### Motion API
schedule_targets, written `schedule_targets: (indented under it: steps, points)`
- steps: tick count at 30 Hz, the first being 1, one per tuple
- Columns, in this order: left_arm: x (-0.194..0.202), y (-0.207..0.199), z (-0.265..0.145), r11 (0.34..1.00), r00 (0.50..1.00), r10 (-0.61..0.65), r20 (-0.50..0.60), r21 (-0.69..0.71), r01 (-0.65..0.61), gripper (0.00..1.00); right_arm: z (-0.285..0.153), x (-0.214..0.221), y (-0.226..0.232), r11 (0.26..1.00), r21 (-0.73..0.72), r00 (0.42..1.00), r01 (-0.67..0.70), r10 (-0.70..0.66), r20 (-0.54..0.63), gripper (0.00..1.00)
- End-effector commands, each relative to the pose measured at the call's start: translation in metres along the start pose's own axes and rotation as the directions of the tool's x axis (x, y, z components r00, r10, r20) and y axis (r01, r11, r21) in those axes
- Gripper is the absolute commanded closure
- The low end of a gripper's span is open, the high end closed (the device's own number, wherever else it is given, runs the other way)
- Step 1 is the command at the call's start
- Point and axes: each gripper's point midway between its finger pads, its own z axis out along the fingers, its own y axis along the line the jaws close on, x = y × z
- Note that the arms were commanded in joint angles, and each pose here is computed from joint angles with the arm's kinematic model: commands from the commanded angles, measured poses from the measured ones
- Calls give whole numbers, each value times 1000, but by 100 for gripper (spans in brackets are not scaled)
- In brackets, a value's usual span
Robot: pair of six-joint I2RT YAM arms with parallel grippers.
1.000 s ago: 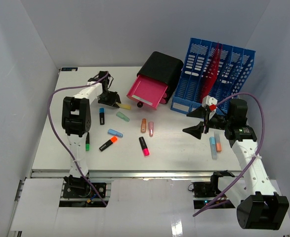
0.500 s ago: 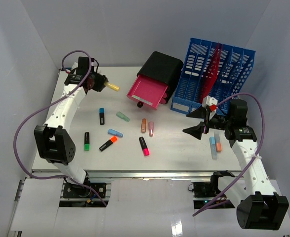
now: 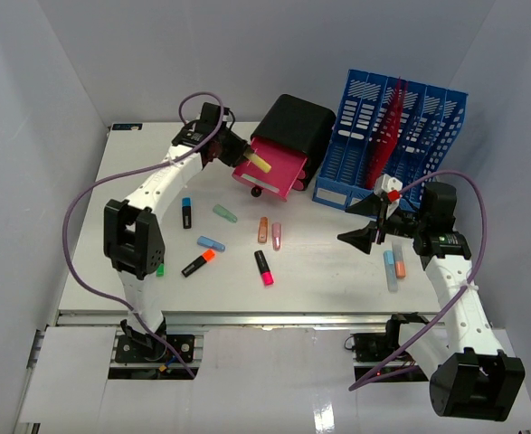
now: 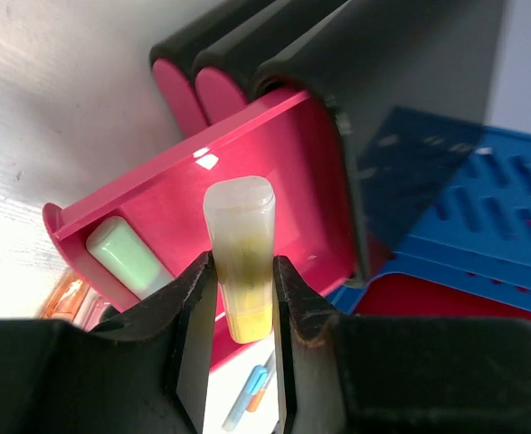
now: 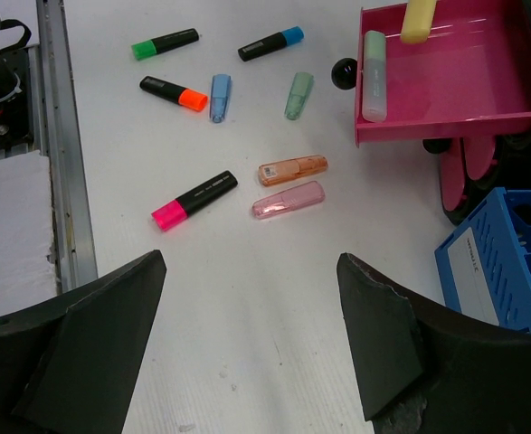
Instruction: Organize the desk
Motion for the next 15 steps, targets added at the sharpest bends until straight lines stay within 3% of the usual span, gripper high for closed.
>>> schedule_targets:
  steps: [1,5,10,15]
  points:
    - [8,-31,-2,998,1000,-14,-18,63,15,97,-1,-4,2,1000,-14,1000,17,-17,23,17]
    - [18,-30,15,999,999,-16,-39,45,17,90,0,-4,2,1000,-20,1000,15,-15,26,17]
    - [21,-33,18,998,999,-15,-52,53,18,61,-1,-3,3,1000,-22,1000,14,-14,27,17]
    - [19,-45,10,996,999,-6,-49,93,11,48,0,-3,3,1000,-24,1000,12,-11,28,17]
